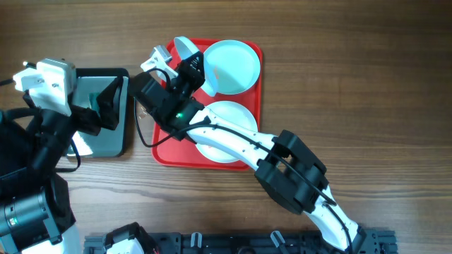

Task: Clean dirty plates on tray and stack at the side
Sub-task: 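Raise the cleaned plate with the right gripper up over the red tray, then carry the plate right and set it on the table beside the tray, then release the plate and move the right gripper to the stained white plate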

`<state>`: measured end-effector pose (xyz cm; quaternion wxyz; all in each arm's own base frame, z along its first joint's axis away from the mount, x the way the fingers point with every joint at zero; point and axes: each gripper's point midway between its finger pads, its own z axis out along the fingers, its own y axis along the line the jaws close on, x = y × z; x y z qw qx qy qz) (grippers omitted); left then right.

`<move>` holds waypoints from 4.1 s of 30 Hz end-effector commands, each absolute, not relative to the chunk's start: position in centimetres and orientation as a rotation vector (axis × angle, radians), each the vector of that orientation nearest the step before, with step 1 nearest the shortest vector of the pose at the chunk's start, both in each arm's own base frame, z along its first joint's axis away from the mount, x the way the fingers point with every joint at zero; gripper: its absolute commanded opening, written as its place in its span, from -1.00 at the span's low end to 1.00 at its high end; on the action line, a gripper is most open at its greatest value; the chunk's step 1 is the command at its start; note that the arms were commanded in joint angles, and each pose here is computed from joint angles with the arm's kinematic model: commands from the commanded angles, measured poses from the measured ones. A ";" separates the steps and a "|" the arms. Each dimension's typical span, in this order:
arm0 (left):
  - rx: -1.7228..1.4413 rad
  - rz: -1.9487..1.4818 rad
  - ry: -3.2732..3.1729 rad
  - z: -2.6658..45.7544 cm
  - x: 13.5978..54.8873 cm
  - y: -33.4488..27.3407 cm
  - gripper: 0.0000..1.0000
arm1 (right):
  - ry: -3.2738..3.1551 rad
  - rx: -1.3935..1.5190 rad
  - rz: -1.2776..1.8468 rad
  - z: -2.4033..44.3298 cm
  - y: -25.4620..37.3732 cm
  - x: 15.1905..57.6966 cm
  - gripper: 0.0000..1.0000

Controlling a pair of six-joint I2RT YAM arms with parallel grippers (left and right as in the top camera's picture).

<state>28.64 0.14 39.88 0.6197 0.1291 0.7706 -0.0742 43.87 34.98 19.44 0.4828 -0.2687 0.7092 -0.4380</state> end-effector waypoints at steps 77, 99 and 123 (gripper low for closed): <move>-0.096 -0.169 2.156 27.8 36.7 9.4 1.00 | 2.437 0.486 0.124 26.6 -2.4 44.9 -0.92; -0.074 -0.229 2.225 26.5 36.0 7.3 1.00 | 2.488 0.871 0.137 8.7 -16.6 38.4 -0.92; -0.085 -0.242 2.247 26.0 35.7 7.2 1.00 | 2.438 0.926 0.030 6.5 -17.9 37.8 -0.13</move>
